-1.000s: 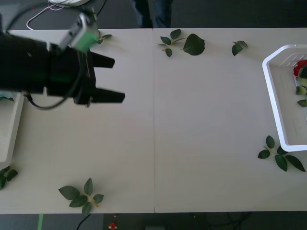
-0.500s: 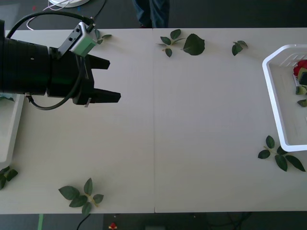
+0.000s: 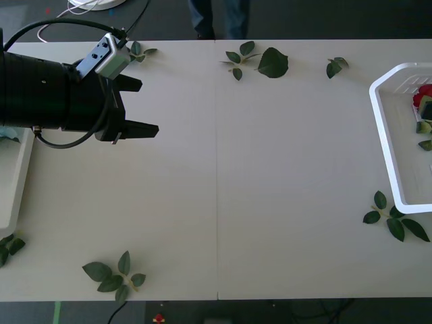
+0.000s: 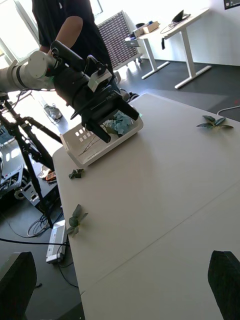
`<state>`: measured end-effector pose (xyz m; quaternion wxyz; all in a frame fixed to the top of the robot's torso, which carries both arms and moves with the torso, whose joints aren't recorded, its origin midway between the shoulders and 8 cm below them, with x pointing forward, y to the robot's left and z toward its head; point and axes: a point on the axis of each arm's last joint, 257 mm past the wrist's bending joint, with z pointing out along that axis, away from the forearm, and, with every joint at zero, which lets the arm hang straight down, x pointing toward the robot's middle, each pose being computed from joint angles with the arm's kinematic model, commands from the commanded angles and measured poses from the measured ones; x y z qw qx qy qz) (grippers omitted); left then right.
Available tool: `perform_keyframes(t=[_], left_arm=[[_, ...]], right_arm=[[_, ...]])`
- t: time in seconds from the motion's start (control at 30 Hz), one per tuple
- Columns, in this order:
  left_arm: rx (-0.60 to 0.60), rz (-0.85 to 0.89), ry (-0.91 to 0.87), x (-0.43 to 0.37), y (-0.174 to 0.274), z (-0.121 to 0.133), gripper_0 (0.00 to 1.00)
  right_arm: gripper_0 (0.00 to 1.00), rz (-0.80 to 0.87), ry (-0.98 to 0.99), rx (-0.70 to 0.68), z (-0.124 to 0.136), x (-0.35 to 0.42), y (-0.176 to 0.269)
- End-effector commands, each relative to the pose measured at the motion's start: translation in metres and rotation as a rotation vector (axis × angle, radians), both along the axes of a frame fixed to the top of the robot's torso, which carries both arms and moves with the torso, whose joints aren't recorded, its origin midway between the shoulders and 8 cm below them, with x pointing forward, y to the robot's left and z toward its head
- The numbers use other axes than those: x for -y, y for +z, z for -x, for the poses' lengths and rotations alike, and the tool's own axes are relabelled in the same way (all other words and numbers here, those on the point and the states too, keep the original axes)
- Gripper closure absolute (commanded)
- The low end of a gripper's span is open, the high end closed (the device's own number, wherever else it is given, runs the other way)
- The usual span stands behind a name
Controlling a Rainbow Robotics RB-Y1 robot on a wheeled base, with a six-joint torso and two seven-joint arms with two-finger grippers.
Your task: Place the red flowers into the right box and the blue flowers into the left box. If a person shows an open palm, hand one flower to the person first, then continue sorting.
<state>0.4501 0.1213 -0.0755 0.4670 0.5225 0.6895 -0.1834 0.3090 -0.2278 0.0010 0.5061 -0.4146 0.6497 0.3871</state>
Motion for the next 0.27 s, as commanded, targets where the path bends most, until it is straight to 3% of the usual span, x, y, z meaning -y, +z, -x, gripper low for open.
perform_keyframes(t=[0.03,0.27], left_arm=[[0.044,-0.011,-0.008,-0.0027,0.001,-0.0042,0.0],[0.044,-0.011,-0.008,-0.0027,0.001,-0.0042,0.0]], right_arm=[[0.0,0.043,0.039,0.016,0.0075,-0.0056,-0.0015],[0.0,0.043,0.039,0.016,0.0075,-0.0056,-0.0015]])
